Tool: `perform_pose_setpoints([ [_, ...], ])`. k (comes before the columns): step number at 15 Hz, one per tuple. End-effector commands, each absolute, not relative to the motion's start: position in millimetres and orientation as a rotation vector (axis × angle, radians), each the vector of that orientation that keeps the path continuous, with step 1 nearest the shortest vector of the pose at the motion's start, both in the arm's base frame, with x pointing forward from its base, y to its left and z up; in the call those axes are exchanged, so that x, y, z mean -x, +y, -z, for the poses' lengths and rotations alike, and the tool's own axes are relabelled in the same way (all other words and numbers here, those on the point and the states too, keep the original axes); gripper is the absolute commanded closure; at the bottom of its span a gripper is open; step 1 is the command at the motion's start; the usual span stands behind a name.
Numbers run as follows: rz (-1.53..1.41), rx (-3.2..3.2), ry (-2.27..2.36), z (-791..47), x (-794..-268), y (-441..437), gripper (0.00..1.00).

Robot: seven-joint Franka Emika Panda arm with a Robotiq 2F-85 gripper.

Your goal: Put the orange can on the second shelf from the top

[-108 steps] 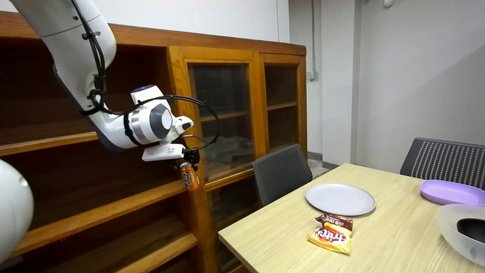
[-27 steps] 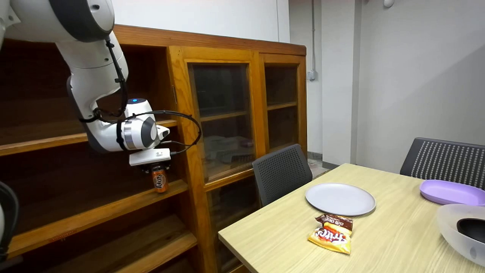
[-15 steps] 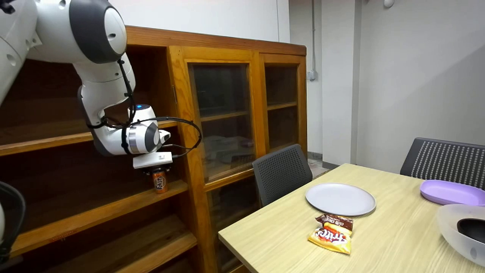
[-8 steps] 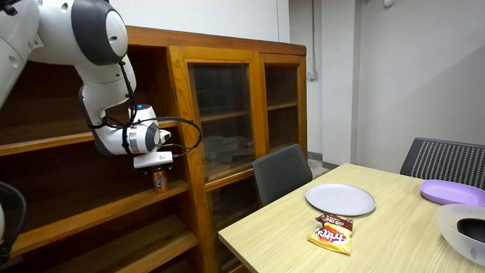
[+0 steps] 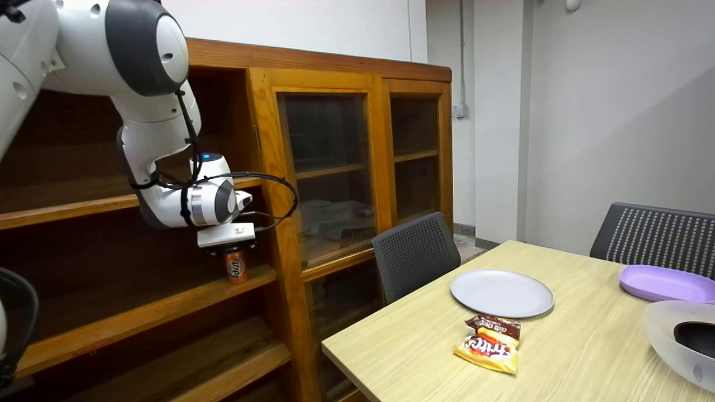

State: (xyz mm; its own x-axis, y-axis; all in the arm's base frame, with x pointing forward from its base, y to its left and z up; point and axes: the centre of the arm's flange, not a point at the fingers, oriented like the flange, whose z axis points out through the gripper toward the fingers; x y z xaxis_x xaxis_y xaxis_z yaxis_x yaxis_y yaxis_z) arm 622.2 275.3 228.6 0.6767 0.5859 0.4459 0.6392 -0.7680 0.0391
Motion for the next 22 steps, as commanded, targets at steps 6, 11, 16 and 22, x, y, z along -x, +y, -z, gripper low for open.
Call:
perform_pose_setpoints([
  [6,0.694,2.745,-1.038,-247.0,-587.8,255.5,0.00],
  [11,0.703,2.738,-1.042,-256.1,-560.3,241.5,0.00],
  [16,0.712,2.734,-1.050,-269.7,-532.4,227.8,0.00],
  [22,0.711,2.764,-1.034,-279.9,-506.0,205.0,0.00],
])
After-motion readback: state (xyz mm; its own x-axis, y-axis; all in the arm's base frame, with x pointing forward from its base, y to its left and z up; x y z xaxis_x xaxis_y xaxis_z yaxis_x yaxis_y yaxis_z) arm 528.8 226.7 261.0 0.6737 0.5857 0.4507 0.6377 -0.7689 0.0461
